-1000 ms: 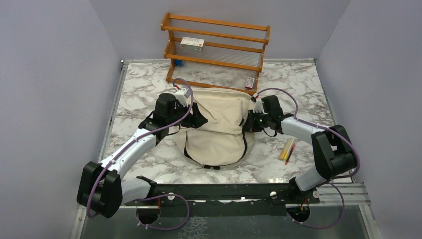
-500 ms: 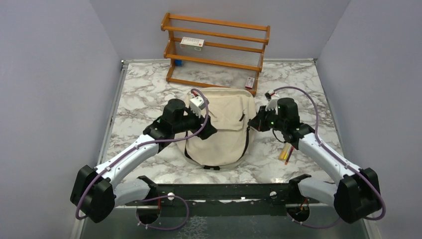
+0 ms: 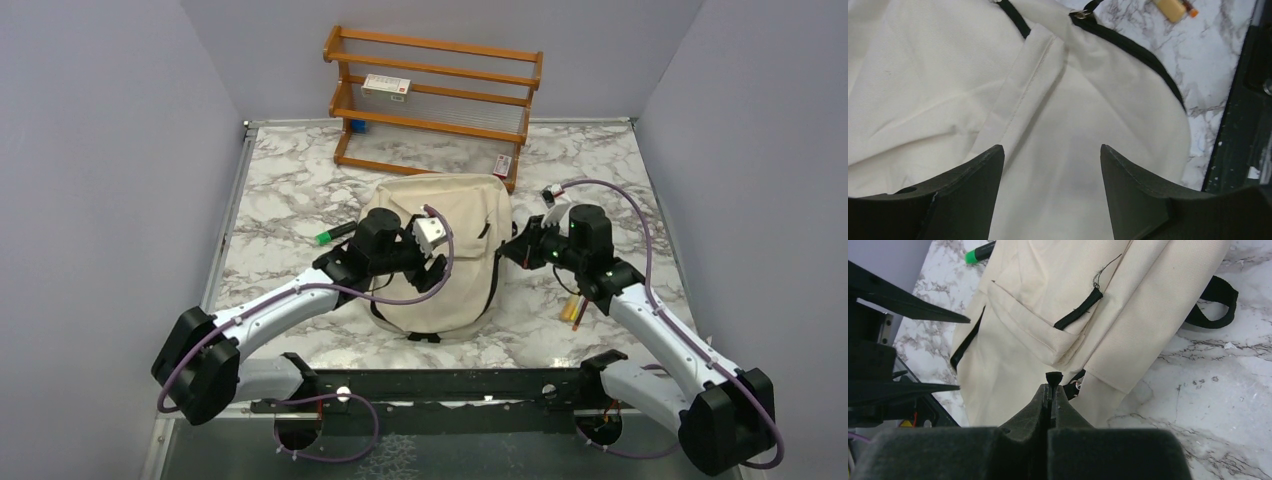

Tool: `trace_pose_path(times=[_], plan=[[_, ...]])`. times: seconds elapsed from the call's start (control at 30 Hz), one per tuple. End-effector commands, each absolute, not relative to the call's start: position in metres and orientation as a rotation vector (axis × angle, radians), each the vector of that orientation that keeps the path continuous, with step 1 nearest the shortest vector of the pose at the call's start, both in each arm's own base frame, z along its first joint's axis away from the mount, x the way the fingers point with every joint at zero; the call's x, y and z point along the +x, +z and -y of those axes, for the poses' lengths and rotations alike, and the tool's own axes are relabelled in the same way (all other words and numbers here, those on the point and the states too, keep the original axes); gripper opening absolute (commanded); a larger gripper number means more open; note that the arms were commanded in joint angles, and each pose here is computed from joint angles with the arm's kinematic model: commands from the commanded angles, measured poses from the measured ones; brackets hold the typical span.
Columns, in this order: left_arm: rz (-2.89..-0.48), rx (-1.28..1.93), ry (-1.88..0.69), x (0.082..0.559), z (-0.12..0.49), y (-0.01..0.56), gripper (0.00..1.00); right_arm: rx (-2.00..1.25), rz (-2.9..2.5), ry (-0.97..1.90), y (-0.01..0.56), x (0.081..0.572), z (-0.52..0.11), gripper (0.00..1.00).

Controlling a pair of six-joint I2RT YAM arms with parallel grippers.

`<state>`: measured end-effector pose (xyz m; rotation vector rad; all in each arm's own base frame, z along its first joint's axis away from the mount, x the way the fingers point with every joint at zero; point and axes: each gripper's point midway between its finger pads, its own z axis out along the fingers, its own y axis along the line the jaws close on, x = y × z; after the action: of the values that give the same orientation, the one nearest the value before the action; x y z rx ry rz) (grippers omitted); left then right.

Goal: Pack the student bag
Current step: Zip the student bag at the center of the board.

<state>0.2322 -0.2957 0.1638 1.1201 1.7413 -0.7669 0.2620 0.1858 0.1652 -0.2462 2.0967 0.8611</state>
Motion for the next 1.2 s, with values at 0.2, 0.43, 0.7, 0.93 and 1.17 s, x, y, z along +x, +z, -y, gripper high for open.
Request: trace_pose_path(times=[0.2,0.43,0.7,0.93,1.17], plan=[[-1.602,1.169,-0.366,0.294,0.29,0.166,0.71,-0.279,-2.011,0.971,0.191,0.255,-0.198,0.0],[-1.579,1.309,-0.309,0.305,0.305,0.144,0.71,-0.268,-2.022,0.967,0.191,0.254,-0.197,0.0],[-1.59,1.37,-0.183,0.323,0.309,0.123,0.58,-0.271,-2.021,0.984,0.192,0.251,-0.198,0.0],[-1.576,1.424,-0.213,0.319,0.316,0.126,0.39,-0.262,-2.038,0.972,0.188,0.249,-0.196,0.01],[-1.512,1.533,-0.356,0.286,0.32,0.126,0.62,-0.265,-2.045,0.975,0.185,0.249,-0.197,0.0]])
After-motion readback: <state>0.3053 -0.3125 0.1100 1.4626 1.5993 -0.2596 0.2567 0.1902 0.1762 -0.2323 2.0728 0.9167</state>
